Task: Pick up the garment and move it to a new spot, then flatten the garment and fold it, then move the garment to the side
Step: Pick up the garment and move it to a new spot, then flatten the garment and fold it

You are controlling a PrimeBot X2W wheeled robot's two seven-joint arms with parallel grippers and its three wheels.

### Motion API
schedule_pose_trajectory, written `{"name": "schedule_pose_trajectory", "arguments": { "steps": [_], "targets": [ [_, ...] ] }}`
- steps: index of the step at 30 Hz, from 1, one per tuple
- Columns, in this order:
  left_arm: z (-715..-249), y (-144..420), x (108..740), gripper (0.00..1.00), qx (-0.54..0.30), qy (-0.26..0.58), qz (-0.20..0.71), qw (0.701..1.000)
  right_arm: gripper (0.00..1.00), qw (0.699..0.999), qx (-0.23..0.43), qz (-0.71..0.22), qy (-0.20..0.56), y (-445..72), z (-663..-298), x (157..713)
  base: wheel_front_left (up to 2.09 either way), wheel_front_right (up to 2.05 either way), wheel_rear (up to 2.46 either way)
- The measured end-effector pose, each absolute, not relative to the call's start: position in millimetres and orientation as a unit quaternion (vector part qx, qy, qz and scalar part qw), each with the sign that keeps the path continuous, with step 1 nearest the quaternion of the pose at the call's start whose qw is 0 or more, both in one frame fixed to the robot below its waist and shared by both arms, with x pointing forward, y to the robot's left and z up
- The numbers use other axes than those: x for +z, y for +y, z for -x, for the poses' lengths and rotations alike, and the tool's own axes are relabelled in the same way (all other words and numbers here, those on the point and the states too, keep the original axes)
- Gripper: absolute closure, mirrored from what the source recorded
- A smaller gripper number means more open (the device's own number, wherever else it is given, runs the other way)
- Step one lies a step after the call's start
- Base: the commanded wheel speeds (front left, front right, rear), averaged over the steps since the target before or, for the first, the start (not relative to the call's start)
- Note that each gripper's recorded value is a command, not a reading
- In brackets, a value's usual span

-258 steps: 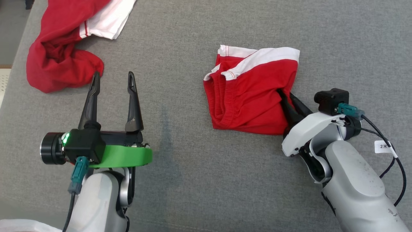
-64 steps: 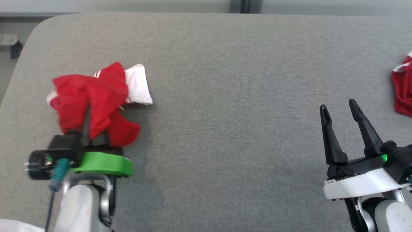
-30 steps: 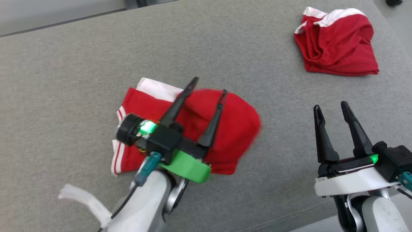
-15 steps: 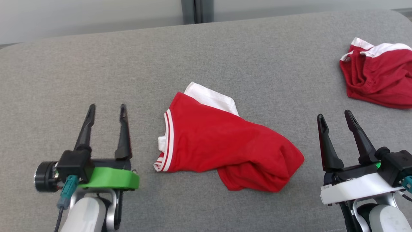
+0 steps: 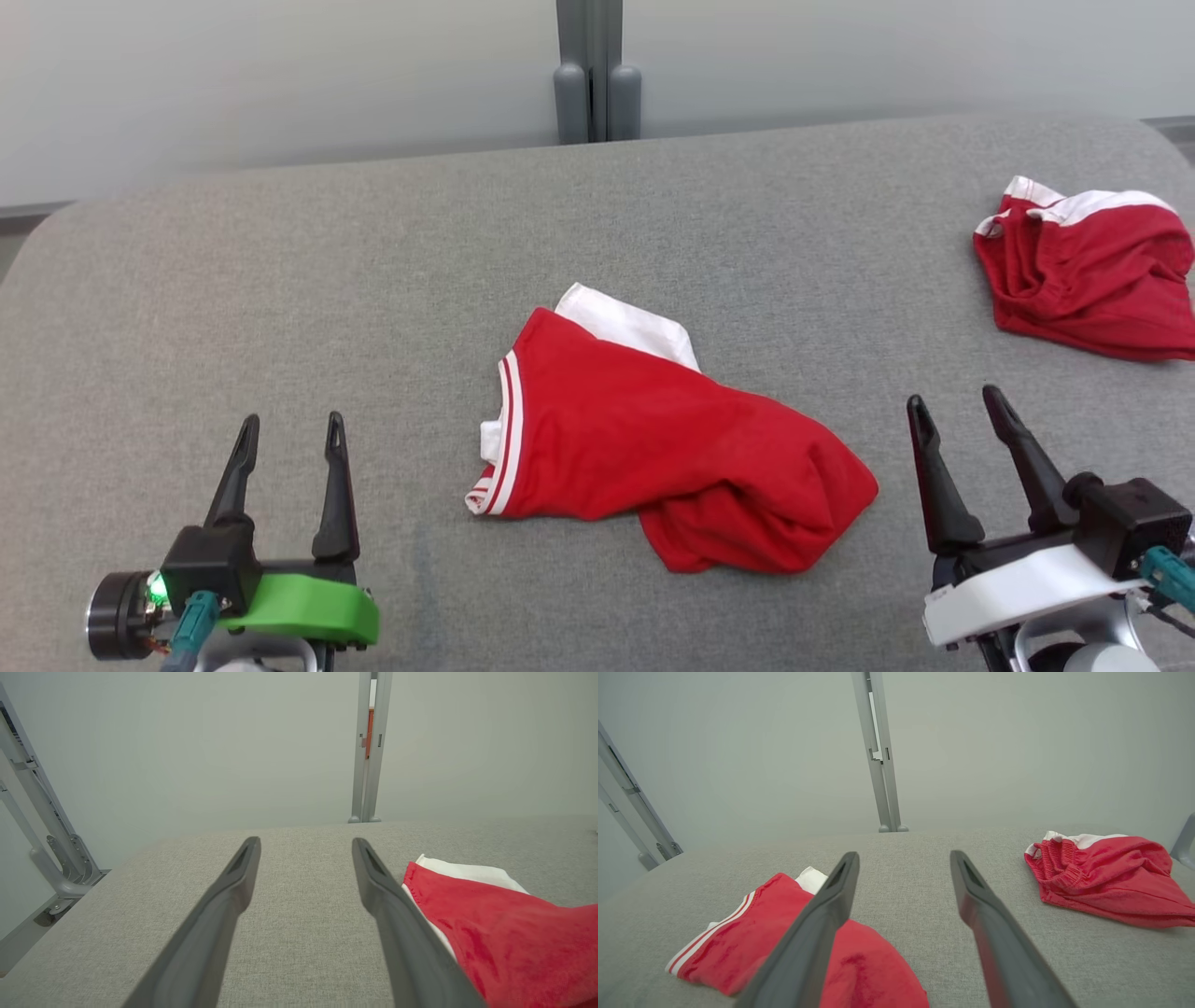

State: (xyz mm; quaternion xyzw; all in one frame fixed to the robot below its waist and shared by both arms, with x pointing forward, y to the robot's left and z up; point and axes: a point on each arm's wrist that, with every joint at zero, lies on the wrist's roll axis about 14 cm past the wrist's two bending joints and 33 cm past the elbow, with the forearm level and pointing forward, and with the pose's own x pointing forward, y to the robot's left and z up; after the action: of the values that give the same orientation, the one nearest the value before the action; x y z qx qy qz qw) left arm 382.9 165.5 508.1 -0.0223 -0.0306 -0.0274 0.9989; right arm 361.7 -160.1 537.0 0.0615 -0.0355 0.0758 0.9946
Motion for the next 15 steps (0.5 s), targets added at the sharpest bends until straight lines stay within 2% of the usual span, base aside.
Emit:
{"name": "schedule_pose_trajectory", "arguments": {
  "steps": [15],
  "targets": [
    [-368,166,505,0.00,-0.028,-0.020,0.024,0.999,0.00,0.994,0.077,-0.063,-0.040,-158,-348,543,0.00,0.00,0.00]
  ]
}}
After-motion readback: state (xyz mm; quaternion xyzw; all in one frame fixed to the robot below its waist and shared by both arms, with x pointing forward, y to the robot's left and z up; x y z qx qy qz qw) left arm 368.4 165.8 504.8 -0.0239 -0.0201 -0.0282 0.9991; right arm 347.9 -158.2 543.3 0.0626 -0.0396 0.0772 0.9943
